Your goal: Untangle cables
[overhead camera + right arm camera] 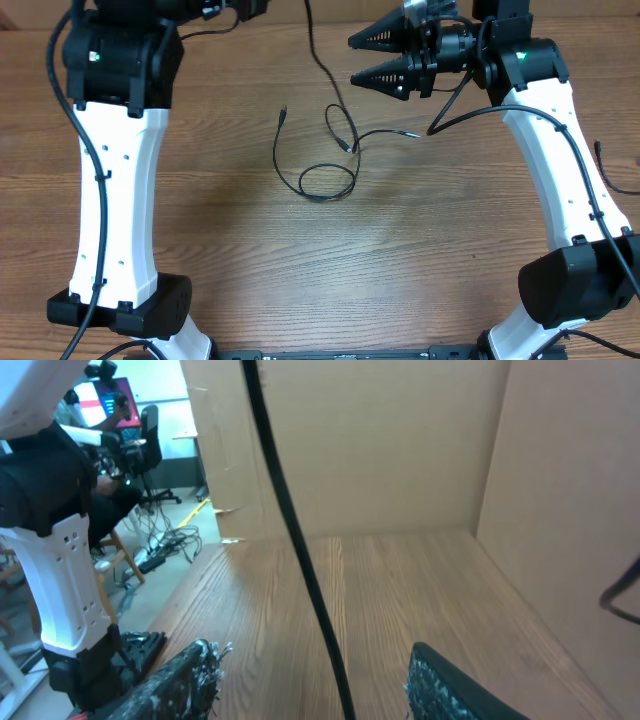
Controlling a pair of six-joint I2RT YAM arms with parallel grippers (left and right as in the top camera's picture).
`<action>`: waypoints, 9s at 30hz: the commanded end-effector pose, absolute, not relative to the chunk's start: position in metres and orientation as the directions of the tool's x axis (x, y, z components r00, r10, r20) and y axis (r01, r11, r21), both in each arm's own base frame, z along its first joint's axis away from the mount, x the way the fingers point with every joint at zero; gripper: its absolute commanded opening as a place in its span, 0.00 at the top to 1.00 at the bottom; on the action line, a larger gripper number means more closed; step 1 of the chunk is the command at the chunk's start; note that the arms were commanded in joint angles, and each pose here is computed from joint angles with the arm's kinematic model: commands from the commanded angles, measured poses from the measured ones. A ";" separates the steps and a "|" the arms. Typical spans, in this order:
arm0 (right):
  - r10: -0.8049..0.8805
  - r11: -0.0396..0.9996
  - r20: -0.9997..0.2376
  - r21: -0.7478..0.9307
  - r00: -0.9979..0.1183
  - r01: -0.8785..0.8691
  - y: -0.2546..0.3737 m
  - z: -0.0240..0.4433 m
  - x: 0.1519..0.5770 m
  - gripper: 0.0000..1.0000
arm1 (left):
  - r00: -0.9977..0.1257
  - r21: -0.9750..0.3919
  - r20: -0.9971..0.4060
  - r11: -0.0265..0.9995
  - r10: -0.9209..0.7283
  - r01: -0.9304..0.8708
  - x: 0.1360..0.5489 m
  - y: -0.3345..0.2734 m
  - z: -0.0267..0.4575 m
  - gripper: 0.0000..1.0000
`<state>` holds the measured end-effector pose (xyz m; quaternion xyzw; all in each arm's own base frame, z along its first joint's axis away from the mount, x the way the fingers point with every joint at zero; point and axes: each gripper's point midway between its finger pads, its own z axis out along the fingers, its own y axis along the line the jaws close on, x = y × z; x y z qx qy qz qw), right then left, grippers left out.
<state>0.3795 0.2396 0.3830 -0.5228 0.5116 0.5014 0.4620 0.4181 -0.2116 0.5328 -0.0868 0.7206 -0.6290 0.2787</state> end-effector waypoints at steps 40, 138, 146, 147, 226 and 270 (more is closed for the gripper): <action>-0.168 0.203 -0.986 -0.040 0.005 -0.978 0.236 0.374 0.427 0.00 | -0.904 -0.948 -0.318 0.124 -0.286 0.294 0.366 -0.284 0.542 0.96; -0.103 0.267 -0.992 0.038 -0.068 -0.963 0.214 0.390 0.442 0.96 | -0.887 -0.959 -0.284 0.123 -0.363 0.256 0.382 -0.275 0.544 0.57; -0.142 0.653 -0.983 -0.006 -0.114 -0.758 0.104 0.379 0.510 0.96 | -0.911 -0.941 -0.337 0.105 -0.237 0.321 0.361 -0.280 0.543 0.58; -0.147 0.713 -0.981 -0.017 -0.126 -0.701 0.082 0.377 0.519 0.96 | -0.917 -0.944 -0.330 0.106 -0.225 0.313 0.359 -0.280 0.540 0.58; 0.194 0.944 -0.058 0.281 -0.979 0.170 0.155 0.127 0.362 0.00 | -0.970 -0.792 -0.240 0.569 0.044 0.222 0.305 -0.199 0.385 0.80; 0.660 0.723 -0.084 0.343 -0.747 0.600 0.273 -0.004 0.337 0.96 | -0.973 -0.783 -0.228 0.589 0.027 0.200 0.307 -0.196 0.382 0.76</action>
